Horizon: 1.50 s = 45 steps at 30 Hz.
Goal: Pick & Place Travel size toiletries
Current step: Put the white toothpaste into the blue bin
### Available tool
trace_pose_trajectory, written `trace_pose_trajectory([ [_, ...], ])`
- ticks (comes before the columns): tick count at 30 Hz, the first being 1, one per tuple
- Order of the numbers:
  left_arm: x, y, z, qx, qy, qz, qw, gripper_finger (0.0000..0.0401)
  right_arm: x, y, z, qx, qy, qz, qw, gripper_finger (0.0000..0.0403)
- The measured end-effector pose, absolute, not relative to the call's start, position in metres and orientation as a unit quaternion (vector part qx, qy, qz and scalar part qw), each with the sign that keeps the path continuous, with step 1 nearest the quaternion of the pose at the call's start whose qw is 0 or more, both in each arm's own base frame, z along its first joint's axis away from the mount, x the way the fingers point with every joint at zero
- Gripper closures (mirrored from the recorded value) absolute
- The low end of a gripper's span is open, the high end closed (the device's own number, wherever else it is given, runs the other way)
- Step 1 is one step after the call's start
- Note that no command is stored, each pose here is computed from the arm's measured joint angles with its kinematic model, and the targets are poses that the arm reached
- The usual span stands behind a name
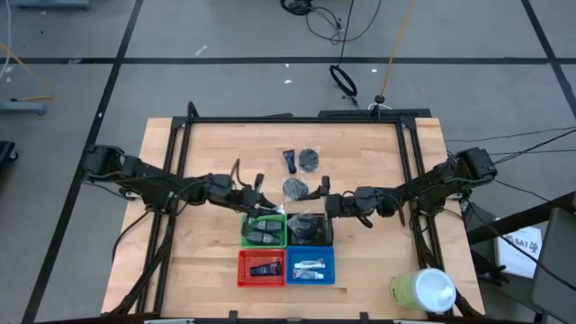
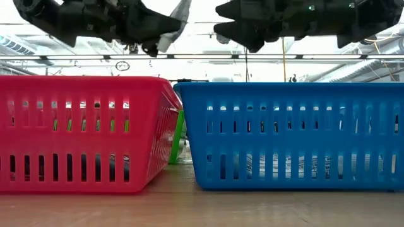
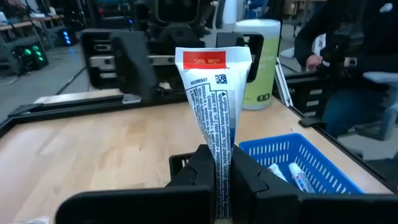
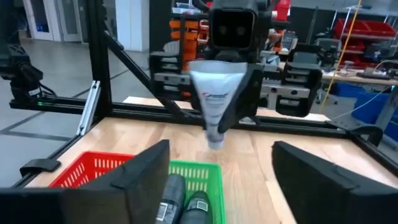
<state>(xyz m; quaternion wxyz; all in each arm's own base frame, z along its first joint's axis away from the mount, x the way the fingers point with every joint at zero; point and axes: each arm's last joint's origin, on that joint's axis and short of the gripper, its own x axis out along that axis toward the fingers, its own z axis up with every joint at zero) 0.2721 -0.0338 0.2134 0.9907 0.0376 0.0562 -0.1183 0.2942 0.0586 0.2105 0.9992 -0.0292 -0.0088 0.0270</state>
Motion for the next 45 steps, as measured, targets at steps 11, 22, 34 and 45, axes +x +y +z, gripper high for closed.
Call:
trace_pose_trajectory([
  [11, 0.321, -0.038, 0.22, 0.062, 0.067, -0.106, 0.99, 0.0396, 0.3, 0.056, 0.214, -0.003, -0.023, 0.023, 0.999, 0.0109],
  [22, 0.327, -0.038, 0.224, 0.064, 0.088, -0.106, 0.988, 0.0397, 0.3, 0.058, 0.215, -0.015, -0.026, 0.026, 0.999, 0.0148],
  [34, 0.327, -0.034, 0.224, 0.06, 0.086, -0.097, 0.99, 0.0395, 0.3, 0.055, 0.215, -0.032, -0.029, 0.027, 0.999, 0.0304],
  [45, 0.328, -0.032, 0.226, 0.005, 0.083, -0.063, 0.995, 0.0303, 0.301, 0.053, 0.216, -0.042, -0.031, 0.037, 0.998, 0.038],
])
